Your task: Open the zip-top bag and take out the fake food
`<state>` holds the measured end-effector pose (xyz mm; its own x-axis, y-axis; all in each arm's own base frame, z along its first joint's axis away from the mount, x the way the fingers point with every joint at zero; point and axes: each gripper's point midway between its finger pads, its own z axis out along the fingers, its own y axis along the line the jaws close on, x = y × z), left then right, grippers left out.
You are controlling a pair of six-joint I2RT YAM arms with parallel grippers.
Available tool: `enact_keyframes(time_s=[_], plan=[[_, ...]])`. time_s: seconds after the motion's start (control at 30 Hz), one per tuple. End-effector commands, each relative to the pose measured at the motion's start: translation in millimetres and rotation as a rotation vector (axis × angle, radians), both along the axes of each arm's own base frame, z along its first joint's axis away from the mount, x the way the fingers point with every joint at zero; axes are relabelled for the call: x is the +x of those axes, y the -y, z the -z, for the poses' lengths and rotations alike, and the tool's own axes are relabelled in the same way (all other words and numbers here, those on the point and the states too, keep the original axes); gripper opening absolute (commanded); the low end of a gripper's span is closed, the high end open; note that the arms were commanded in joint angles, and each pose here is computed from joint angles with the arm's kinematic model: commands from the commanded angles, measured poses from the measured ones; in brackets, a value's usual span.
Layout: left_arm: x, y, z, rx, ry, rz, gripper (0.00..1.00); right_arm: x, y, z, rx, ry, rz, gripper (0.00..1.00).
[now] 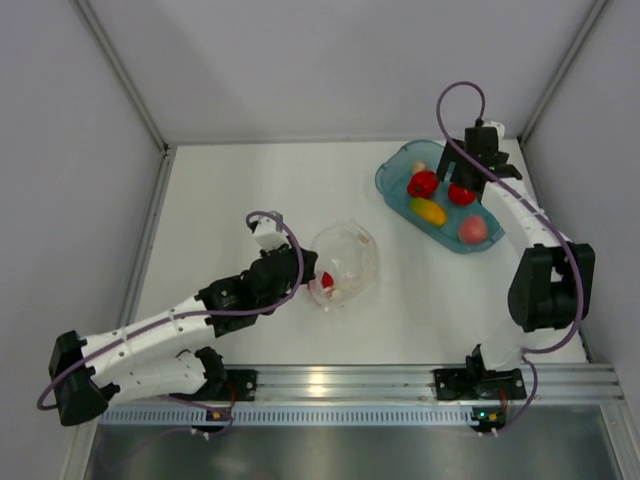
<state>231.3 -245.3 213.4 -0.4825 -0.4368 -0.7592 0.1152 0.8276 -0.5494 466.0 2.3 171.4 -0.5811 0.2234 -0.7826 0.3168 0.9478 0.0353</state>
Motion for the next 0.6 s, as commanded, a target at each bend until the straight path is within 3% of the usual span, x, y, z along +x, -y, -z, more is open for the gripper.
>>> enact_keyframes(time_s=[0.0, 0.07, 0.1, 0.27, 0.57], plan=[[5, 5, -25, -0.030, 0.036, 0.002, 0.00, -12, -26, -64, 0.146, 0.164, -0.099, 0.99], [6, 7, -27, -0.036, 0.036, -0.001, 0.00, -21, -47, -66, 0.235, 0.185, -0.190, 0.99], [6, 7, -28, -0.039, 0.037, -0.003, 0.00, -29, -53, -79, 0.261, 0.213, -0.211, 0.95], [10, 10, -33, -0.063, 0.034, -0.023, 0.00, -75, -101, -104, 0.333, 0.245, -0.332, 0.58], [15, 21, -38, -0.088, 0.018, -0.029, 0.00, -152, -197, -132, 0.326, 0.230, -0.551, 0.37]])
